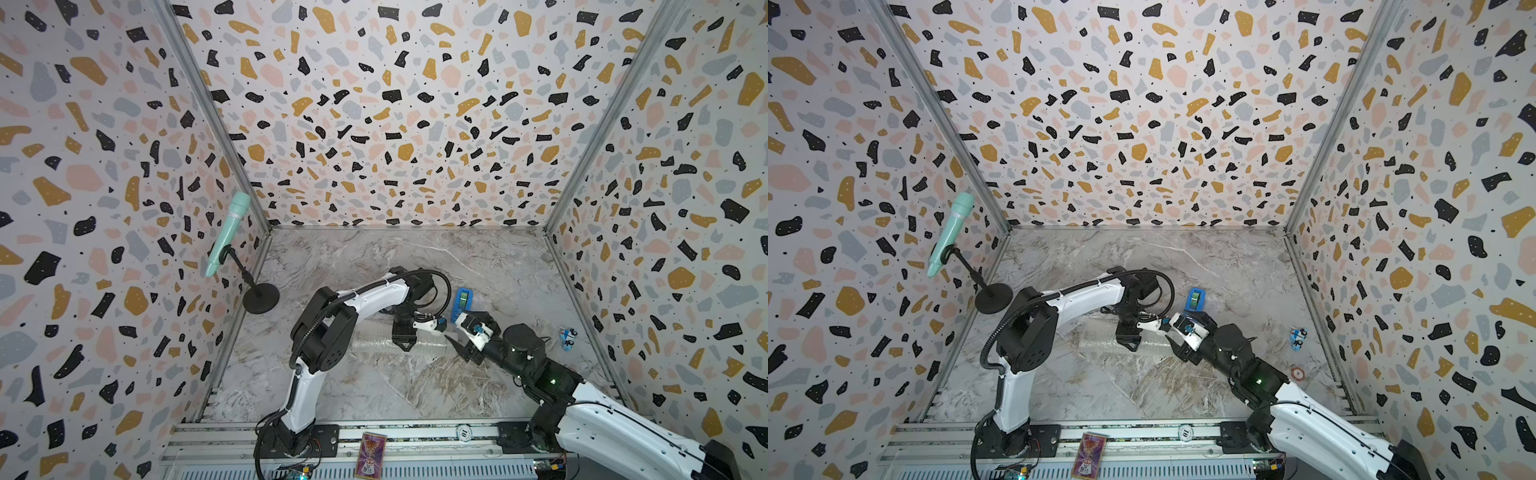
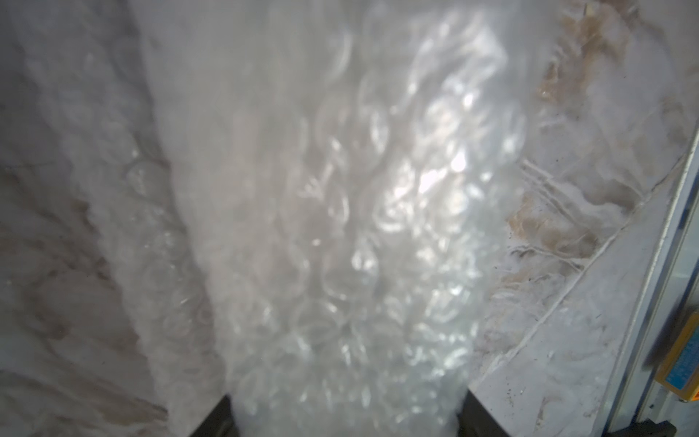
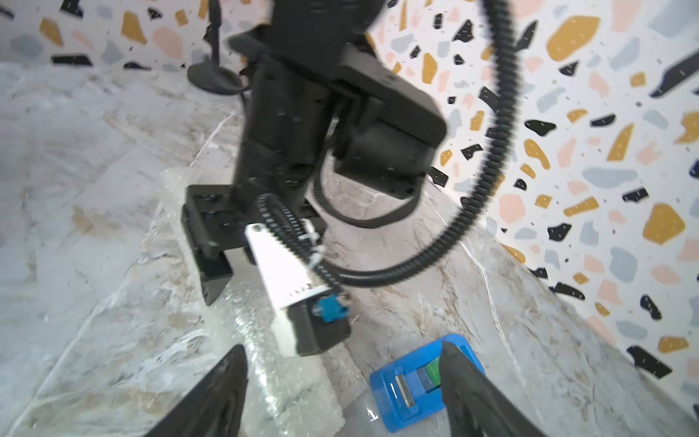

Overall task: Wrap wine bottles in bubble wrap
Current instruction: Wrap the wine bottle in bubble wrap.

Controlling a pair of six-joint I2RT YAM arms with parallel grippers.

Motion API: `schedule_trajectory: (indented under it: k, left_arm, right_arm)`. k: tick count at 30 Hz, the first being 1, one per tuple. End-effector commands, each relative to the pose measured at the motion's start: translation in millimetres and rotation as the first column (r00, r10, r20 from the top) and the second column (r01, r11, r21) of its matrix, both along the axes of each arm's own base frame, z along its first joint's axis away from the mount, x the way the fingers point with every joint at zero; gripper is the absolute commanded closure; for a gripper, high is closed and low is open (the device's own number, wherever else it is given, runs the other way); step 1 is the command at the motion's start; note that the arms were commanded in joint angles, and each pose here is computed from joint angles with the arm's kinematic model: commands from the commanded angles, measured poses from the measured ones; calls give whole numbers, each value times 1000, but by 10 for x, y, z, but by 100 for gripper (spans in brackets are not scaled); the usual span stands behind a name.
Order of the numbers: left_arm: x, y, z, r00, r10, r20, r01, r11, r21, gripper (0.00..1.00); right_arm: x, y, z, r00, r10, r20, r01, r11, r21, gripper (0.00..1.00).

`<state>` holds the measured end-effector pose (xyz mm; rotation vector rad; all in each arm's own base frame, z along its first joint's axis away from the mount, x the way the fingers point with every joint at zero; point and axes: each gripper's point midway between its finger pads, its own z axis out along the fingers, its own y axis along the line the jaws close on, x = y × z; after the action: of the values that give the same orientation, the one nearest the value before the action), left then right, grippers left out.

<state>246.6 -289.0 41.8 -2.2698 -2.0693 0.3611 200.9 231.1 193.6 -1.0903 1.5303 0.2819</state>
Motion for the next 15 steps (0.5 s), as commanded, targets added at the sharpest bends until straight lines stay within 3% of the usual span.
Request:
schedule_trajectory:
  k: [1,4,5,11,15]
  left_arm:
    - [-52,83,-176,997,42,-70,-38,998,58,31]
    - [-24,53,-192,997,45,-63,-42,998,49,20]
    - [-22,50,-196,997,45,-60,-42,998,46,0]
    - [46,25,-146,999,44,-12,-43,999,14,1]
    - [73,17,-42,999,43,31,-42,999,-22,0]
  right_arm:
    - [-85,70,-107,988,25,150,3,982,-187,20]
    - [-244,266,-279,975,138,176,-82,952,-294,19]
    - [-242,302,-316,976,146,163,-91,947,-307,19]
    - [-180,421,-279,981,133,142,-95,965,-246,20]
    - [-61,305,-58,991,63,116,-48,991,-123,21]
